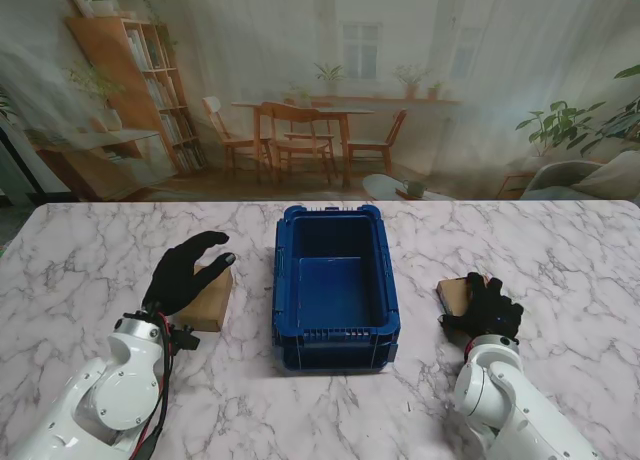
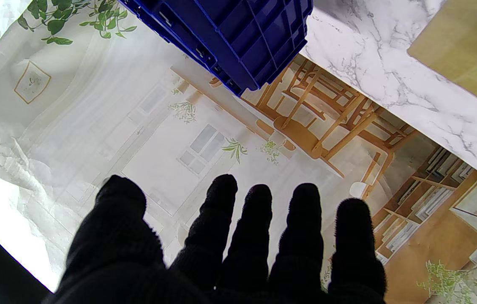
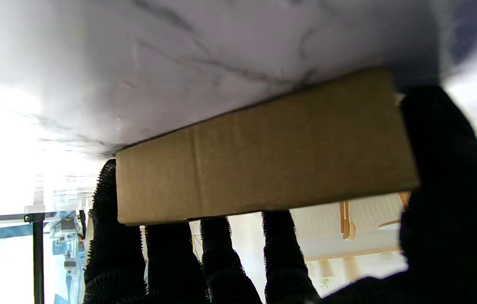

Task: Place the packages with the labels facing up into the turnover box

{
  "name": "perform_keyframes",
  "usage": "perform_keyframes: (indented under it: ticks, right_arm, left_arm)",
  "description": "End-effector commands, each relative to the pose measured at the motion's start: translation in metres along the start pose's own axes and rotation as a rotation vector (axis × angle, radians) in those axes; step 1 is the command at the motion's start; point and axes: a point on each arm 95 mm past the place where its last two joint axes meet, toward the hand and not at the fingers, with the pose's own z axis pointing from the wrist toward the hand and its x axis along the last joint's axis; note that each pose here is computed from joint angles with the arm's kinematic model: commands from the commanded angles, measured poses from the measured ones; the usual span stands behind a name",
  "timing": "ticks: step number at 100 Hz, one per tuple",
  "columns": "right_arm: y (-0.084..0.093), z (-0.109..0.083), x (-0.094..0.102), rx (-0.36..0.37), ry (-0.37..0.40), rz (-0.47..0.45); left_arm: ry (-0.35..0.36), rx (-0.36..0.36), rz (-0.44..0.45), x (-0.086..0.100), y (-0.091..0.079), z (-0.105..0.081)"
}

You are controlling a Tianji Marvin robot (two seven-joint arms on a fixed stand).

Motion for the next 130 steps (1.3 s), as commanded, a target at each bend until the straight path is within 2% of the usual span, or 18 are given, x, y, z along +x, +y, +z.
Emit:
perform_keyframes:
  ticks: [1,21,46,60,81,98,108,130]
  right_arm:
    - [-0.005,-0.001,-0.002,0.000,0.003,0.002]
    - [0.001,-0.004,-0.001,-0.040,0.030,0.028]
    - [0.020,-0.014,0.000,-0.102,0.074,0.100]
    - [0.042,-0.024,0.001,-0.131,0.115,0.197]
    - [0.091,-0.045,0.001,-0.129,0.238,0.280]
    - [0.125,-0.061,0.009,-0.131,0.350,0.309]
    - [0.140,-0.067,0.021,-0.087,0.406,0.341]
    - [0.166,-0.072,0.053,-0.016,0.516,0.383]
  left_arm:
    - [-0.002,-0.017,-0.004,0.000,0.003,0.000]
    - [0.000,-0.019,-0.003,0.000,0.004,0.000]
    - [0.000,-0.028,-0.004,0.001,0.006,0.001]
    - [0.006,-0.047,-0.005,0.004,0.009,0.001]
    - [0.037,-0.069,-0.022,0.014,0.009,0.003]
    - [0.137,-0.110,0.011,0.031,-0.008,0.011]
    - [0.197,-0.141,-0.037,0.043,-0.016,0.015]
    - [0.342,-0.215,-0.041,0.072,-0.025,0.025]
